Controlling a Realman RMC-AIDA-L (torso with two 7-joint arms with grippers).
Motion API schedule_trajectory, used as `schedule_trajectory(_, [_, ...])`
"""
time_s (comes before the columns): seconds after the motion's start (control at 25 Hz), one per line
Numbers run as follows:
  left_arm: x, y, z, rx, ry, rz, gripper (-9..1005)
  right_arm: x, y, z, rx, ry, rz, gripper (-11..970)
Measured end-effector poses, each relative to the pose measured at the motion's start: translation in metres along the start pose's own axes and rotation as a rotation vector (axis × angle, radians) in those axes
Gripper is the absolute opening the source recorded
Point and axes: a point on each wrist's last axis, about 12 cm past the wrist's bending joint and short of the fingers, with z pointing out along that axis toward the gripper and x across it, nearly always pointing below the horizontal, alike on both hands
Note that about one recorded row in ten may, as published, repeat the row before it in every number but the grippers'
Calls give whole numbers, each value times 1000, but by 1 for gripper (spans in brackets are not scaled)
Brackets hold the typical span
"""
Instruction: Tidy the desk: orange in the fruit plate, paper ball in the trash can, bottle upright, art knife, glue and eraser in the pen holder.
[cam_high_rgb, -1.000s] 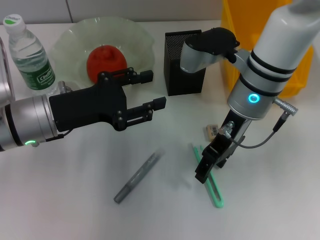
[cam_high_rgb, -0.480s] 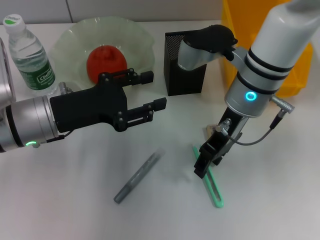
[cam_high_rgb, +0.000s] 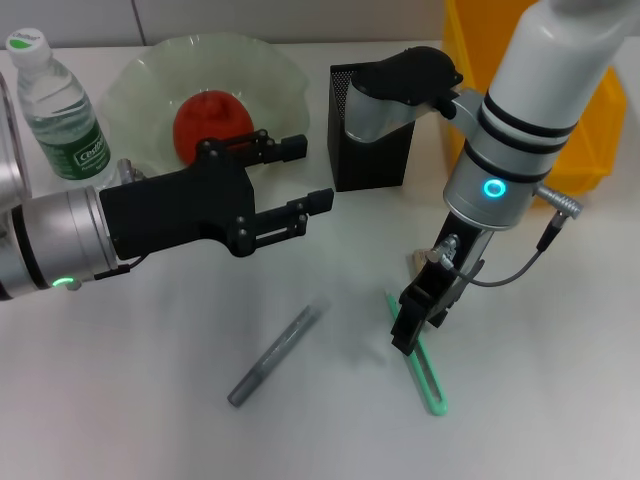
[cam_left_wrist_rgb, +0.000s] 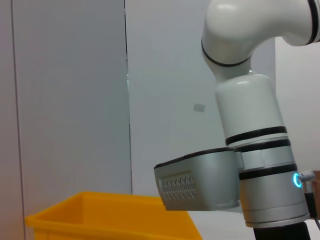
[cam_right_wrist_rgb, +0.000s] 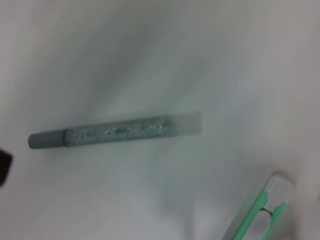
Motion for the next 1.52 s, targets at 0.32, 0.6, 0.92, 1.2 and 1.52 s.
schedule_trajectory(0.32, [2,3,5,-17,13,-7,624,1,-2,2,10,-2,-3,579])
schedule_trajectory(0.6, [3,4,10,-15,5,-6,624,2,-4,4,24,-2,-10,579])
schedule_trajectory(0.92, [2,4,10,-24,-9,-14,624,0,-5,5,31,-15,-15,579])
schedule_trajectory(1.2, [2,4,11,-25,-12,-15,624,0,-6,7,23,-33,-7,578])
schedule_trajectory(1.52, [3,4,12,-22,-10,-6,624,0,-7,9,21,-45,6,578])
